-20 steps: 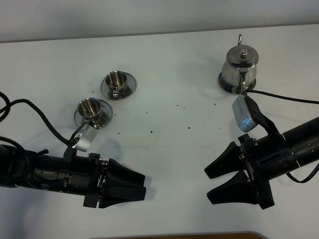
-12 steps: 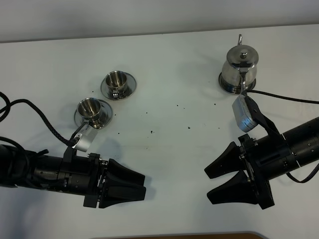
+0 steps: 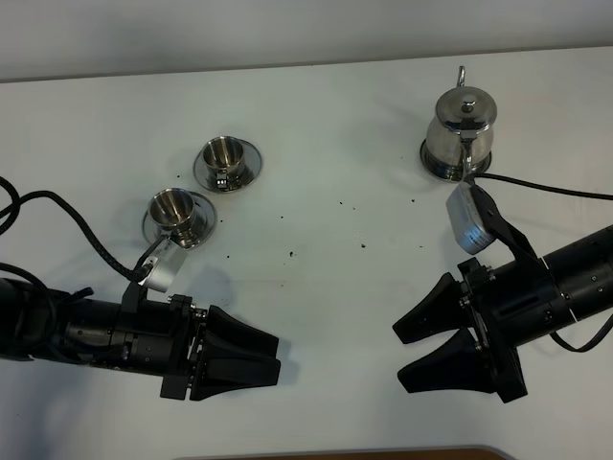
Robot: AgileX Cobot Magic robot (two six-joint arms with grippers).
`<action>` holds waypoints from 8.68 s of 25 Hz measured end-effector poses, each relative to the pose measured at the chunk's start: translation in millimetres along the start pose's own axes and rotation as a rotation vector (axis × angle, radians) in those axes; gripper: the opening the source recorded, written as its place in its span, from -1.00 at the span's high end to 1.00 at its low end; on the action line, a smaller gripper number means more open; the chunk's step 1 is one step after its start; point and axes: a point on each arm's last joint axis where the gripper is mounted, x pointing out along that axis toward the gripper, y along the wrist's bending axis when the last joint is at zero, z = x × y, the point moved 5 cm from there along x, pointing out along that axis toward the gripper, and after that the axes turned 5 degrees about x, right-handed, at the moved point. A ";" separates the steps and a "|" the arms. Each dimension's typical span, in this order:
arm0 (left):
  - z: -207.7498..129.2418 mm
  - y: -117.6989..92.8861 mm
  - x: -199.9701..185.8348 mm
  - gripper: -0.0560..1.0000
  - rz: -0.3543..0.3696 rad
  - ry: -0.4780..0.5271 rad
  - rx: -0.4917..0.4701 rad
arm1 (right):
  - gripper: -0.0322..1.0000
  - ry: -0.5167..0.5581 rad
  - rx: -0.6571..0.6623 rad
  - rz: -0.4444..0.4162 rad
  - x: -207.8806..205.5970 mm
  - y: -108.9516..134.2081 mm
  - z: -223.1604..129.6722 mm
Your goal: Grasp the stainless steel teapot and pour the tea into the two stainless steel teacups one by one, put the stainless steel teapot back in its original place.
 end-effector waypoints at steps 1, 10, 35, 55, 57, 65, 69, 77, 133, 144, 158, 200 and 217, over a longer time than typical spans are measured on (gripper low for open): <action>0.0 0.0 0.0 -0.22 0.000 0.000 0.000 | -0.20 -0.007 0.003 -0.002 0.0 -0.3 1.0; 1.2 0.7 0.0 -0.22 0.005 -0.008 -0.018 | -0.20 -0.133 0.065 -0.032 -1.5 -5.1 18.5; 84.8 40.4 -20.7 -0.22 0.086 0.154 -0.451 | -0.20 -0.059 0.115 -0.342 -38.1 -45.6 70.8; 116.5 -59.7 -160.9 -0.22 1.120 0.381 -0.582 | -0.20 -0.070 0.164 -0.626 -77.8 -41.7 83.1; 114.3 -74.5 -170.1 -0.22 1.181 0.354 -0.554 | -0.20 -0.070 0.166 -0.626 -77.8 -41.7 83.1; 43.2 -119.6 -172.0 -0.22 1.249 0.359 -0.508 | -0.20 -0.072 0.167 -0.628 -78.1 -42.0 83.2; 10.5 -136.0 -173.1 -0.22 1.308 0.297 -0.431 | -0.20 -0.072 0.167 -0.630 -78.2 -42.2 83.3; -25.2 -164.8 -171.2 -0.22 1.377 0.068 -0.244 | -0.20 -0.078 0.168 -0.638 -78.9 -43.1 83.9; -56.4 -190.8 -164.5 -0.22 1.400 -0.215 -0.039 | -0.20 -0.159 0.519 -0.692 -61.6 -72.0 172.1; -56.4 -190.8 -164.5 -0.22 1.400 -0.215 -0.039 | -0.20 0.022 0.839 -0.969 -76.5 -123.4 164.0; -56.8 -190.4 -167.0 -0.22 1.419 -0.209 -0.035 | -0.20 0.205 0.940 -1.101 -63.8 -178.5 144.0; -56.8 -190.4 -167.0 -0.22 1.420 -0.209 -0.035 | -0.10 0.200 0.942 -1.253 -57.2 -225.2 117.1; -56.8 -190.4 -167.0 -0.22 1.420 -0.209 -0.035 | 0.23 0.199 0.935 -1.261 -58.2 -225.8 117.3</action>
